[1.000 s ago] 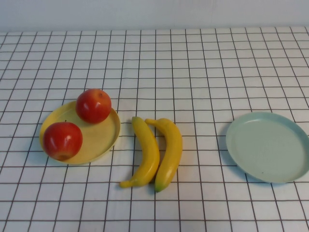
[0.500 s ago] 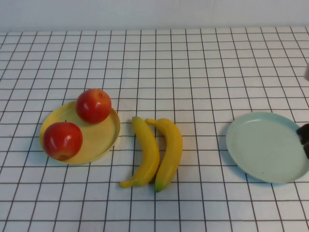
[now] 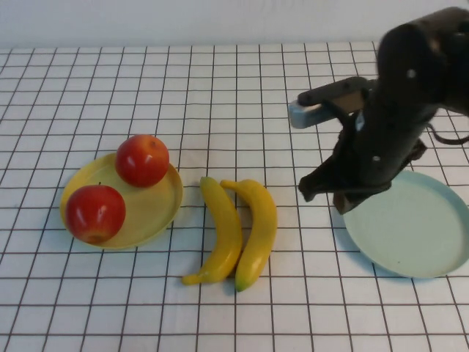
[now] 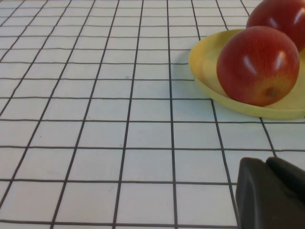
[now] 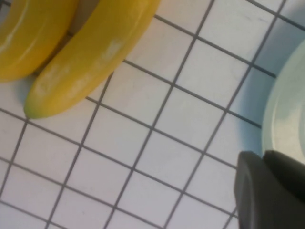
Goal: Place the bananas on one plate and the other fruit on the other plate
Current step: Put another type of fruit in the right plate
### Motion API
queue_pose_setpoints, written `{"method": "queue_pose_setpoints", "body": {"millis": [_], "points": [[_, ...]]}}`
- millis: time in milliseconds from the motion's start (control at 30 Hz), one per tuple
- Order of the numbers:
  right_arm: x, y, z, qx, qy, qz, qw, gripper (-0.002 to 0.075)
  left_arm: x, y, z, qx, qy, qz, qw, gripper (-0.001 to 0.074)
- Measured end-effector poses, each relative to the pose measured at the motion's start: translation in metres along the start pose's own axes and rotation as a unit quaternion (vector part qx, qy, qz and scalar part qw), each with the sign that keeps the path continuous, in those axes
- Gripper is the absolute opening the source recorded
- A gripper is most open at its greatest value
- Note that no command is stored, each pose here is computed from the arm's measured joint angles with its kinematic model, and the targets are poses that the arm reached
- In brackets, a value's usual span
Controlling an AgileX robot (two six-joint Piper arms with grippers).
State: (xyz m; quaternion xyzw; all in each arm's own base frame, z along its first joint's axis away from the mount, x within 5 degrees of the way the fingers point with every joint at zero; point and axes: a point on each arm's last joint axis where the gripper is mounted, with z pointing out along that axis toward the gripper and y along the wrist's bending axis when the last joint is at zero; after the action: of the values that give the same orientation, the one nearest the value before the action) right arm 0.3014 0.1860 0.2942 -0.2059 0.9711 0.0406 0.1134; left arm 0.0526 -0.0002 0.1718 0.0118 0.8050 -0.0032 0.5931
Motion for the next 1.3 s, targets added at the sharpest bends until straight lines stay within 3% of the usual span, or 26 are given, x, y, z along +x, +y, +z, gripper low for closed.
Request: {"method": "queue_pose_setpoints", "body": {"millis": [100, 267, 367, 567, 867, 1200, 1300], "points": [[-0.019, 0.008, 0.025, -0.003, 0.028, 0.006, 1.000, 0.0068, 0.000, 0.000, 0.000, 0.000, 0.000, 0.000, 1.000, -0.0004], [-0.044, 0.017, 0.052, -0.032, 0.037, 0.063, 0.997, 0.0353, 0.000, 0.000, 0.000, 0.000, 0.000, 0.000, 1.000, -0.0004], [-0.054, 0.019, 0.065, -0.034, 0.033, 0.093, 0.995, 0.0442, 0.000, 0.000, 0.000, 0.000, 0.000, 0.000, 1.000, -0.0004], [-0.065, 0.027, 0.079, -0.038, 0.015, 0.116, 0.992, 0.0456, 0.000, 0.000, 0.000, 0.000, 0.000, 0.000, 1.000, -0.0004], [-0.067, 0.047, 0.089, -0.024, -0.010, 0.087, 0.996, 0.0457, 0.000, 0.000, 0.000, 0.000, 0.000, 0.000, 1.000, -0.0004], [-0.070, 0.052, 0.119, -0.026, 0.020, 0.098, 0.995, 0.0457, 0.000, 0.000, 0.000, 0.000, 0.000, 0.000, 1.000, -0.0004], [-0.069, 0.053, 0.123, -0.028, 0.026, 0.100, 0.994, 0.0421, 0.000, 0.000, 0.000, 0.000, 0.000, 0.000, 1.000, -0.0004]]}}
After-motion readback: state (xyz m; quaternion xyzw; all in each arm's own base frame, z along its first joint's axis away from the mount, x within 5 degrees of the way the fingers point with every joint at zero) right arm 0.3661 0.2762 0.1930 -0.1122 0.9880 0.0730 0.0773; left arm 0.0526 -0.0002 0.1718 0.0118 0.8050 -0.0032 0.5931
